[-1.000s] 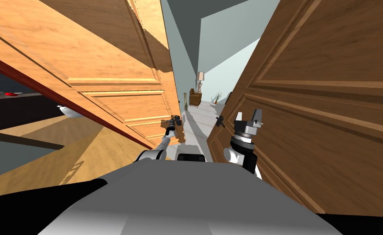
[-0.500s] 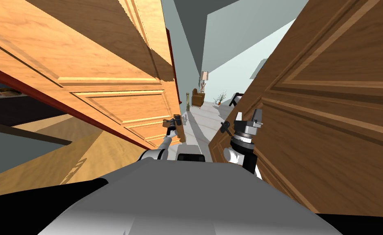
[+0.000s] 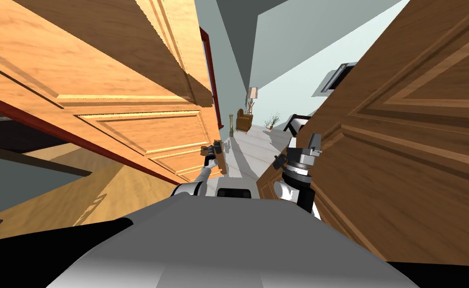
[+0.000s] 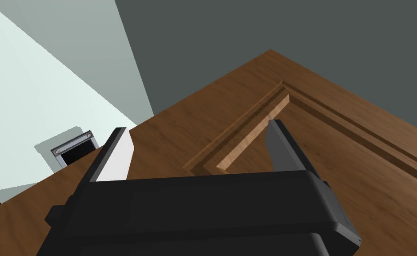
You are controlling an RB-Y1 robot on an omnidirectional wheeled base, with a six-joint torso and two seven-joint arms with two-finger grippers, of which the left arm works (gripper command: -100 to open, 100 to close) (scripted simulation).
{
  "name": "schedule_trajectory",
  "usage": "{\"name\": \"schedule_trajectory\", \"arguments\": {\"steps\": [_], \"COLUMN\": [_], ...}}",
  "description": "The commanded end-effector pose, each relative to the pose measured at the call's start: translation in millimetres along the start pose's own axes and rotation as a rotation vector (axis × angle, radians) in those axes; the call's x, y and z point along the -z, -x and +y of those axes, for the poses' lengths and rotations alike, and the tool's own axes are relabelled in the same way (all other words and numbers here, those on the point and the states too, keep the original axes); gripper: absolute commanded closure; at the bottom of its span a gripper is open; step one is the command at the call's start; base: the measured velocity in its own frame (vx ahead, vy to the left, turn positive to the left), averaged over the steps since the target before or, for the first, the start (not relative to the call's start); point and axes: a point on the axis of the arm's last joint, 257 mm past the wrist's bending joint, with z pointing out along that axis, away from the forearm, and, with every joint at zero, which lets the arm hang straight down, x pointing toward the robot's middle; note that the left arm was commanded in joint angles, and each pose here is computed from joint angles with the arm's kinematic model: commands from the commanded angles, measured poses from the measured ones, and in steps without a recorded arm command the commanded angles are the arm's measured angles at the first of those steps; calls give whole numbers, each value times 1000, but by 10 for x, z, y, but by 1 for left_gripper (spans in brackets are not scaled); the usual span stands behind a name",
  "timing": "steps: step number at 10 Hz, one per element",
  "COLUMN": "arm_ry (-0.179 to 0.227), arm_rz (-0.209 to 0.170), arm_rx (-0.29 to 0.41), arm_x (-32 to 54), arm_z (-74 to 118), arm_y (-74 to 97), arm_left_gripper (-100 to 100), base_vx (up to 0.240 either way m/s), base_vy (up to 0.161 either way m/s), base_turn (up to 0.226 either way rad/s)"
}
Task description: Push the door open
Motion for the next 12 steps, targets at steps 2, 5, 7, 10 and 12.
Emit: {"name": "schedule_trajectory", "arguments": {"steps": [2, 5, 7, 10, 12], "arm_ry": [-28, -31, -31, -25, -17], "arm_rz": [-52, -85, -85, -144, -165], "arm_rx": [-14, -15, -15, -7, 1], "arm_x": [-49, -52, -52, -20, 11], "arm_z": [-101, -113, -113, -94, -67], "arm_y": [193, 270, 270, 338, 325], "arm_left_gripper": [100, 100, 100, 100, 100], "base_vx": [171, 100, 46, 127, 148], "base_vy": [25, 8, 7, 10, 5], "base_turn": [2, 8, -6, 14, 26]}}
